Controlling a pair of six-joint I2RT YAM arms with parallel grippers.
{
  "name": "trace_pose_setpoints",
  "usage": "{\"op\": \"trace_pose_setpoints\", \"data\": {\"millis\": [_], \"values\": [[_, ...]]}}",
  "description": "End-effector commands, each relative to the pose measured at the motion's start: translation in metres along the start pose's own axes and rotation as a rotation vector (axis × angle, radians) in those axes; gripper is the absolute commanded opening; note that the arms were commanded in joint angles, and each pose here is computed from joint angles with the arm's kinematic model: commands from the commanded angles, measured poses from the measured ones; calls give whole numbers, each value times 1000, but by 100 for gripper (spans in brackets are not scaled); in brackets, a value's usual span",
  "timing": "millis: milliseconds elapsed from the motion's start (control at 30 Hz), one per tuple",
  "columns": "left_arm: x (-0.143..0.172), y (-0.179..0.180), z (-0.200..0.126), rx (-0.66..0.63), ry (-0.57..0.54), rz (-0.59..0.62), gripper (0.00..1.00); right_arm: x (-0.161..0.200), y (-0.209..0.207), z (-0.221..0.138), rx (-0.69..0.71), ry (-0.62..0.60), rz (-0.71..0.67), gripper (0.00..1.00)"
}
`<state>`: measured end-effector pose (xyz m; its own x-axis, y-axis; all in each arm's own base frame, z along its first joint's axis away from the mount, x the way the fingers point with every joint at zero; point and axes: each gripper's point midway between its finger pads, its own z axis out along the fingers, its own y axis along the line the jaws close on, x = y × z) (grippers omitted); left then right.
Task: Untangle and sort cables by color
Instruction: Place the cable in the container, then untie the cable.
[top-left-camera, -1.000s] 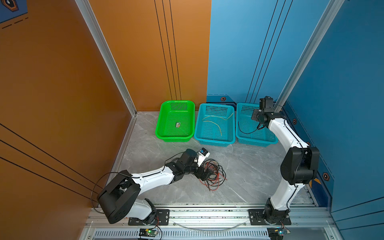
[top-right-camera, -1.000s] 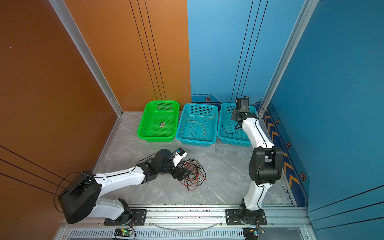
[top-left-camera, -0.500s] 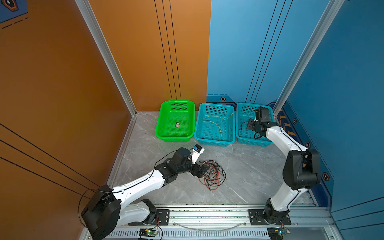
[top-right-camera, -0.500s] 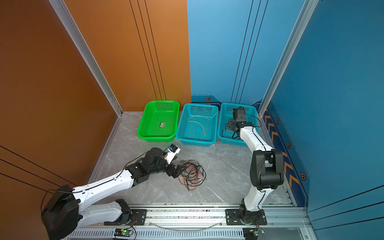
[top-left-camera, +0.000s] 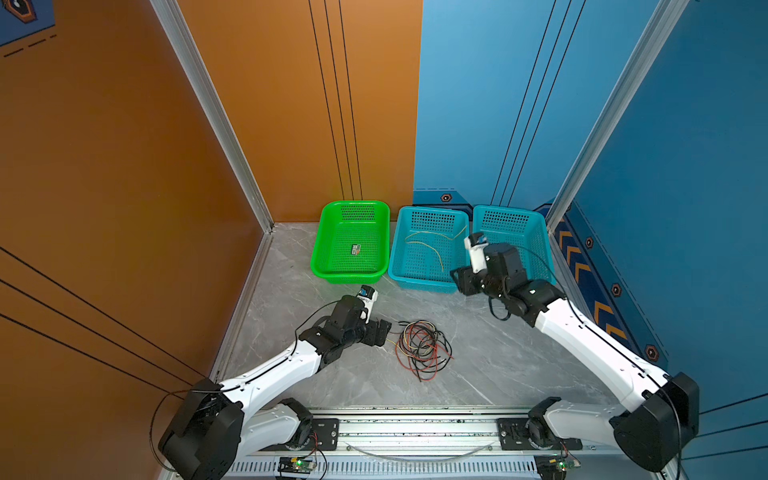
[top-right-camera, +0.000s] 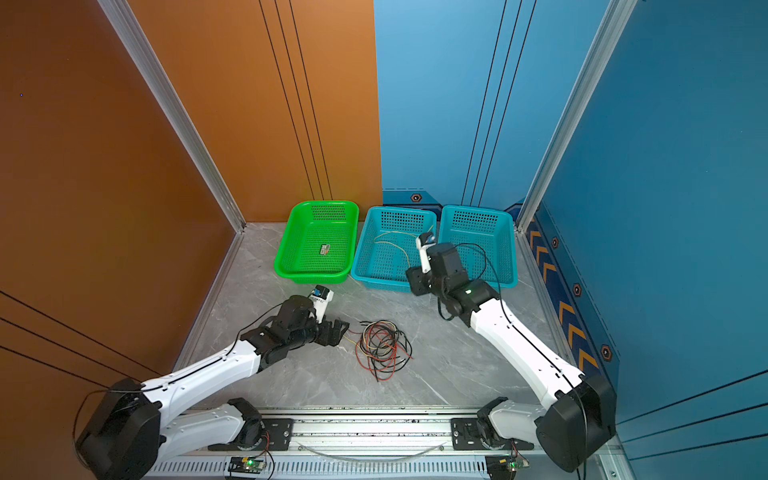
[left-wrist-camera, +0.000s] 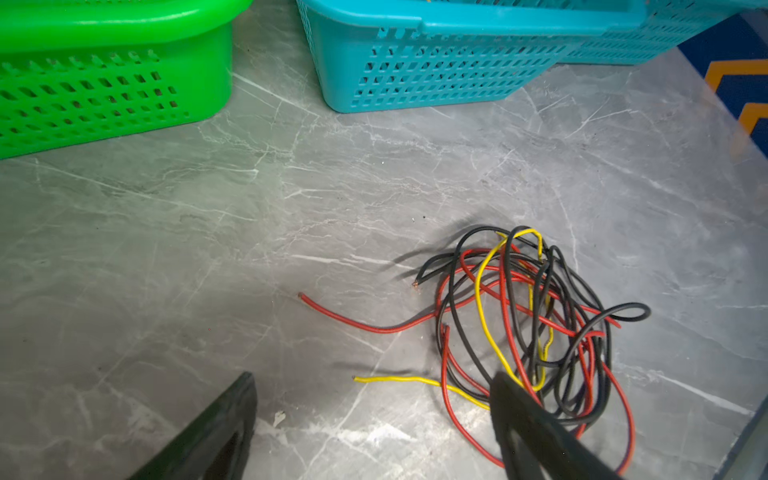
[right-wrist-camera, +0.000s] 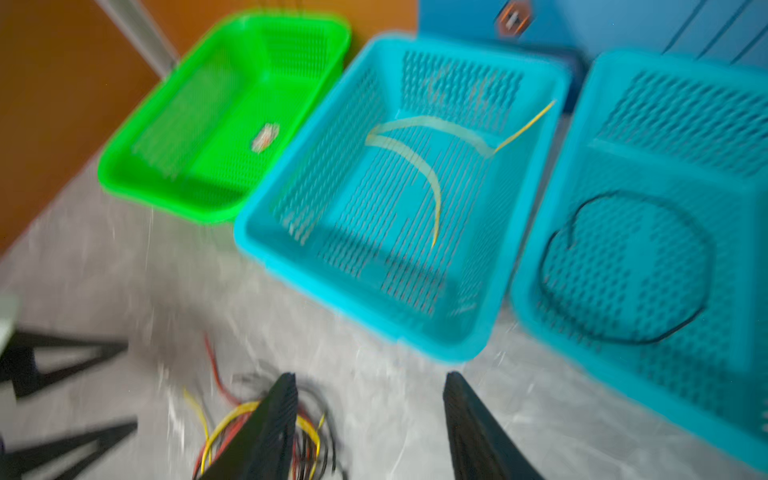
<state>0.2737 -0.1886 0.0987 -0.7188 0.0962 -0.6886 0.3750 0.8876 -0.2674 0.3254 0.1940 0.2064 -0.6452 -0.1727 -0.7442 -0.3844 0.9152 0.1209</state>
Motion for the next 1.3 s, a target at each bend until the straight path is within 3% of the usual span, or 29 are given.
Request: {"op": "trace_pose_setpoints", "data": {"millis": [0, 200, 467, 867, 1033, 1133, 1267], "values": [[6, 12, 10, -19, 39, -79, 76, 55, 21, 12, -39, 141, -42, 56], [6, 18, 33, -48, 93, -140, 70, 93, 44, 30, -40, 200, -85, 58], [12, 22, 59, -74, 162, -181, 68, 113, 46, 43, -28, 237, -69, 58], [32, 37, 77, -194, 249, -144, 49, 135, 43, 56, 16, 275, -77, 58], [40, 35, 82, -205, 280, -118, 29, 144, 45, 60, 22, 297, -88, 57], [46, 36, 84, -217, 296, -102, 25, 146, 45, 60, 30, 296, -98, 57], [51, 33, 87, -205, 321, -98, 12, 151, 42, 63, 48, 309, -98, 57]]}}
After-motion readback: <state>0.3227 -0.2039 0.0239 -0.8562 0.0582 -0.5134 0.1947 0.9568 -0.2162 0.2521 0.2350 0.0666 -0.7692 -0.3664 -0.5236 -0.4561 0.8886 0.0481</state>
